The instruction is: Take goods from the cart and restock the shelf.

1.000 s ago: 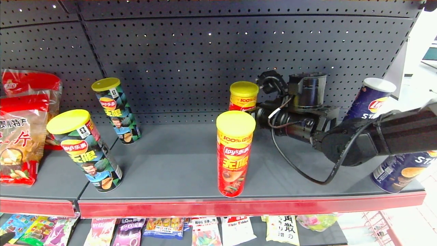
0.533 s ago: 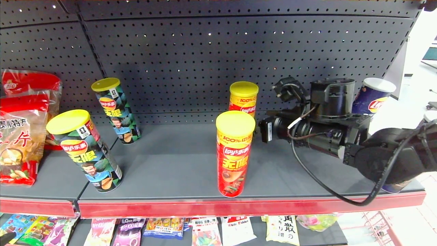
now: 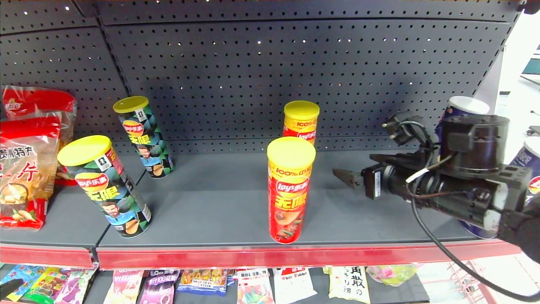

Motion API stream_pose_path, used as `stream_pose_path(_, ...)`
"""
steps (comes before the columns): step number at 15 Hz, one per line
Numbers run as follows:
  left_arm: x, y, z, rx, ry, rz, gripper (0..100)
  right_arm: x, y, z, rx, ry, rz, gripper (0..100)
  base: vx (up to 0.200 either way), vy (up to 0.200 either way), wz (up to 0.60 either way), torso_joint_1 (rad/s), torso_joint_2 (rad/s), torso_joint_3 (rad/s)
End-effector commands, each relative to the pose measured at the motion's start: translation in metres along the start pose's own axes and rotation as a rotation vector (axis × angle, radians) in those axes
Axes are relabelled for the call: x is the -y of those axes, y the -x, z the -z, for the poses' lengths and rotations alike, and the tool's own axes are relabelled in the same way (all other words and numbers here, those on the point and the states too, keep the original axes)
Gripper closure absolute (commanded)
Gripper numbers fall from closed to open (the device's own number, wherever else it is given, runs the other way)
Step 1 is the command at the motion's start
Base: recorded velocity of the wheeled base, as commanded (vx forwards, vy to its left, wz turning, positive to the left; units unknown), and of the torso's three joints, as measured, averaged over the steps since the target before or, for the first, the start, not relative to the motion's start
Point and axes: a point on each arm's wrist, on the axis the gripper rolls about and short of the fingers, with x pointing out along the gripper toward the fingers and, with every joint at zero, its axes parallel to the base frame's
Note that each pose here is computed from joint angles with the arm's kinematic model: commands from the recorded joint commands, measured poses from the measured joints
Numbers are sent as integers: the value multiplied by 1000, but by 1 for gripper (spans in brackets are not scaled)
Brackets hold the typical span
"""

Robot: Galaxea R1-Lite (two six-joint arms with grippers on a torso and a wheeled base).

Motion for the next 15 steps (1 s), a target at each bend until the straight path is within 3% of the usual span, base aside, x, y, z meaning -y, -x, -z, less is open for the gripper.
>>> stream_pose_path(1,1,-13,-16,-69,-17,13,0,4,56,3,66,1,4,0,0,0,0,0,0,0)
stream_pose_path(5,7,-43,-39,-144,-31,77,0,9,128,34,139,-2,6,0,0,0,0,0,0,0)
stream_pose_path(7,12,-62,-46,-145,-24,105,0,12,160,51,180,0,16,0,0,0,0,0,0,0)
stream_pose_path(11,20,-95,-54,-176,-19,149,0,21,236,67,118,-29,149,0,0,0,0,0,0,0)
stream_pose_path(13,23,-107,-55,-207,13,151,0,19,262,81,78,-64,267,0,0,0,0,0,0,0)
stream_pose_path(14,25,-117,-59,-227,60,150,0,17,266,89,63,-107,377,0,0,0,0,0,0,0)
stream_pose_path(15,27,-125,-61,-239,86,147,0,16,267,93,61,-158,455,0,0,0,0,0,0,0)
